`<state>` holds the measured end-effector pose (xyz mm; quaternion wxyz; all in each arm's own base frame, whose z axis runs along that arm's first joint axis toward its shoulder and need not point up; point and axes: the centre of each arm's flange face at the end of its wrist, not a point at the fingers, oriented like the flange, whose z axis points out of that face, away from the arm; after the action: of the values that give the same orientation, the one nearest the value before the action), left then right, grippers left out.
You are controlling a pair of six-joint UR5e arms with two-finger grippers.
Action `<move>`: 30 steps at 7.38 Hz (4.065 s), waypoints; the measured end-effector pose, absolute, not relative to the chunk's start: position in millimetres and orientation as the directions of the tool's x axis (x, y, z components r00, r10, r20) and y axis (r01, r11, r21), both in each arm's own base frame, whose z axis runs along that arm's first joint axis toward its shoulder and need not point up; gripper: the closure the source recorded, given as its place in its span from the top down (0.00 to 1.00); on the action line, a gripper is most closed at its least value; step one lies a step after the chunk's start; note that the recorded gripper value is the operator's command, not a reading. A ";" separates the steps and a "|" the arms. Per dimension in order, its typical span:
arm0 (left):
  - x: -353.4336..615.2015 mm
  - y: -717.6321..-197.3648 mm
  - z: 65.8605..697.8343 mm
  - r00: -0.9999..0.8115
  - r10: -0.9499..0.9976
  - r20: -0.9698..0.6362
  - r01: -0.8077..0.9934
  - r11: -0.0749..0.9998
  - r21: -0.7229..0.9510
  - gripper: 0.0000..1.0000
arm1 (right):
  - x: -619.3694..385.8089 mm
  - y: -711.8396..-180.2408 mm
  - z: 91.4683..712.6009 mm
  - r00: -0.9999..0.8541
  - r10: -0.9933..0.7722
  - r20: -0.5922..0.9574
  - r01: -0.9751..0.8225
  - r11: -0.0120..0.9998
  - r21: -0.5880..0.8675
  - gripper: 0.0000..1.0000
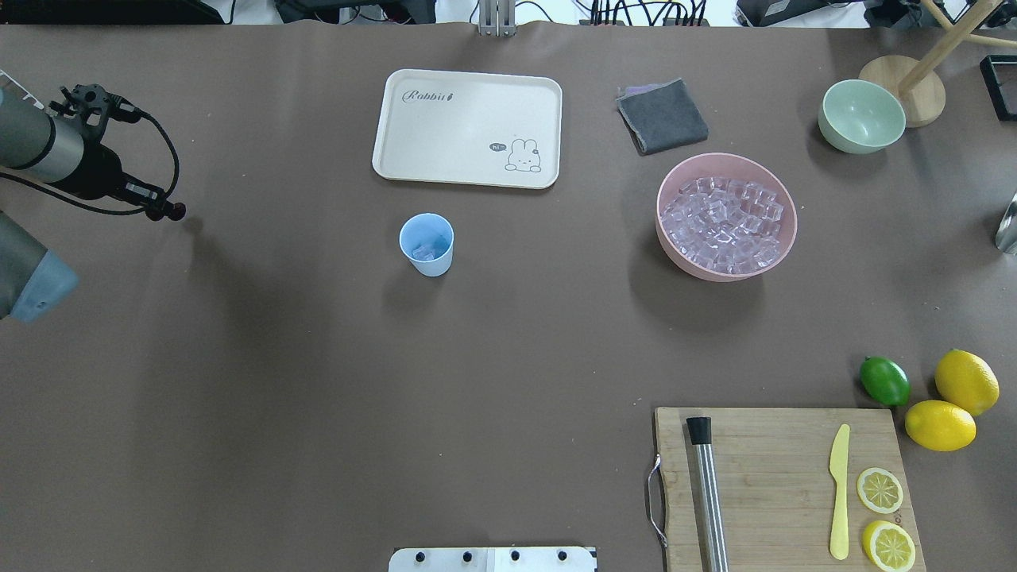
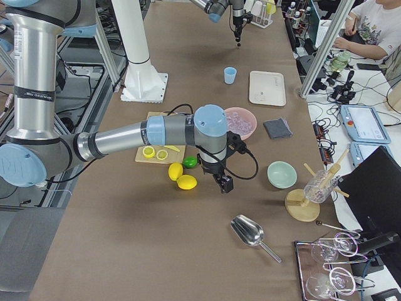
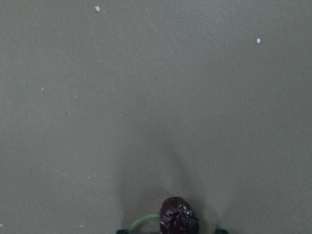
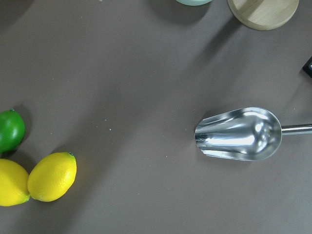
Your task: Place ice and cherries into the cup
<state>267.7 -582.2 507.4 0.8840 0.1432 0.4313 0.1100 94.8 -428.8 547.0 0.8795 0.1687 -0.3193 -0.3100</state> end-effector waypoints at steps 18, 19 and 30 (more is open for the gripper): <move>460.2 -521.5 228.4 0.424 0.223 -0.878 0.065 0.959 0.275 0.98 | 94.8 -419.0 598.4 0.574 -0.648 0.501 0.470 0.762 0.447 0.98; 429.1 -537.0 243.6 0.430 0.190 -0.882 0.071 0.967 0.243 0.98 | 94.7 -418.8 598.5 0.574 -0.648 0.501 0.470 0.761 0.447 0.98; -6.9 -506.6 558.0 0.594 0.078 -0.801 0.067 0.987 0.145 0.98 | 102.8 -421.9 589.9 0.587 -0.645 0.489 0.455 0.763 0.460 0.99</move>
<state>-6.9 -506.6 558.0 0.8891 0.0801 0.4506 0.0031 102.8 -421.9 589.9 0.8791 0.1441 -0.3296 -0.3127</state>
